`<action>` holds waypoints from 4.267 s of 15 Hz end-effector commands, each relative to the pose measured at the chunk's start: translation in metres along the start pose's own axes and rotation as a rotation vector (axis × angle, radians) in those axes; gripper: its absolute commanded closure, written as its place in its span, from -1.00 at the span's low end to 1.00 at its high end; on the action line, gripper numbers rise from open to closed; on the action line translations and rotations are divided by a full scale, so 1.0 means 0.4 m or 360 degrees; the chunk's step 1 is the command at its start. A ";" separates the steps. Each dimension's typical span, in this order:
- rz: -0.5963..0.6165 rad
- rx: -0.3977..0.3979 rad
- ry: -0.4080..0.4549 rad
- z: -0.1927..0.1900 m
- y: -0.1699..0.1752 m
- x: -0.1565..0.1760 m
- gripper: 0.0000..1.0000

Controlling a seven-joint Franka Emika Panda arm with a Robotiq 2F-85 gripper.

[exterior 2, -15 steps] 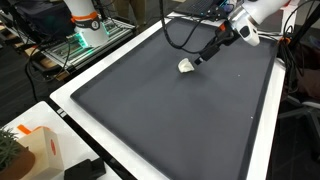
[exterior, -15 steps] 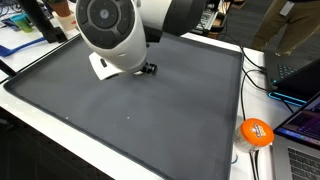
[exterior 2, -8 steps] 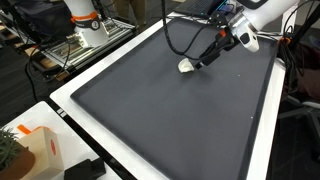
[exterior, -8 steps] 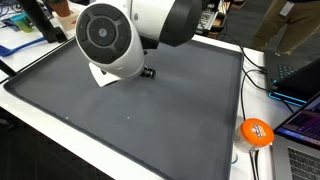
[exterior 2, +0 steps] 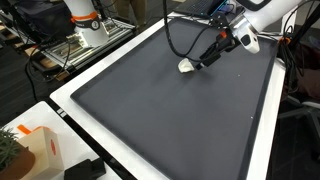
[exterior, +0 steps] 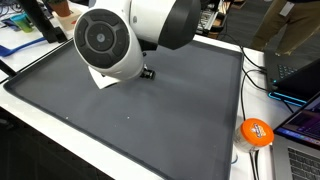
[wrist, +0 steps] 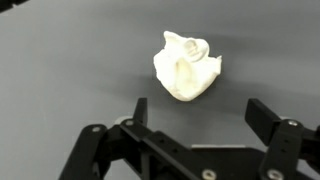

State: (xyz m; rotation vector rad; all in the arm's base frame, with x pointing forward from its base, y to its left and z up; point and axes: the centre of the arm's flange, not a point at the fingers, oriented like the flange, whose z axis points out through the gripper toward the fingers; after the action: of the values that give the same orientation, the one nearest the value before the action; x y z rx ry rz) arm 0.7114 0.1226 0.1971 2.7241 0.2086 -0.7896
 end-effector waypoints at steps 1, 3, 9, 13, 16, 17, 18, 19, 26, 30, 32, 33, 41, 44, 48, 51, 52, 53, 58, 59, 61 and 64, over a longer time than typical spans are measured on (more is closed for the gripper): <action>-0.0022 -0.0012 -0.0048 -0.012 -0.004 0.047 -1.00; -0.0022 -0.0015 -0.0051 -0.011 -0.005 0.048 -1.00; 0.0034 0.0035 0.0096 -0.010 0.033 -0.069 -1.00; 0.0048 0.0092 0.0294 -0.022 0.068 -0.172 -1.00; 0.0001 0.0096 0.0374 -0.044 0.078 -0.213 -1.00; -0.0014 0.0100 0.0391 -0.050 0.079 -0.225 -1.00; -0.0023 0.0098 0.0401 -0.054 0.078 -0.239 -1.00; -0.0027 0.0092 0.0408 -0.054 0.076 -0.251 -1.00; 0.0007 0.0155 0.0403 -0.008 0.064 -0.357 -1.00; 0.0099 0.0253 0.0472 0.040 0.047 -0.418 -1.00; 0.0138 0.0265 0.0483 0.071 0.041 -0.449 -1.00; 0.0163 0.0250 0.0505 0.086 0.040 -0.469 -1.00; 0.0178 0.0315 0.0702 0.066 0.051 -0.436 -1.00; 0.0237 0.0375 0.0808 0.127 0.064 -0.478 -1.00; 0.0392 0.0456 0.1120 0.184 0.069 -0.542 -1.00; 0.0469 0.0496 0.1314 0.207 0.070 -0.589 -1.00; 0.0491 0.0510 0.1363 0.211 0.074 -0.607 -1.00; 0.0431 0.0499 0.1288 0.180 0.074 -0.534 -1.00; 0.0411 0.0543 0.1491 0.197 0.072 -0.557 -1.00; 0.0410 0.0543 0.1549 0.196 0.071 -0.557 -1.00; 0.0412 0.0542 0.1631 0.198 0.076 -0.561 -1.00; 0.0412 0.0553 0.1736 0.212 0.080 -0.565 -1.00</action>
State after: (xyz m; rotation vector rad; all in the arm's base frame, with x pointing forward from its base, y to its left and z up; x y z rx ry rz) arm 0.4966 0.0583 0.2688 3.1117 -0.1074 0.7721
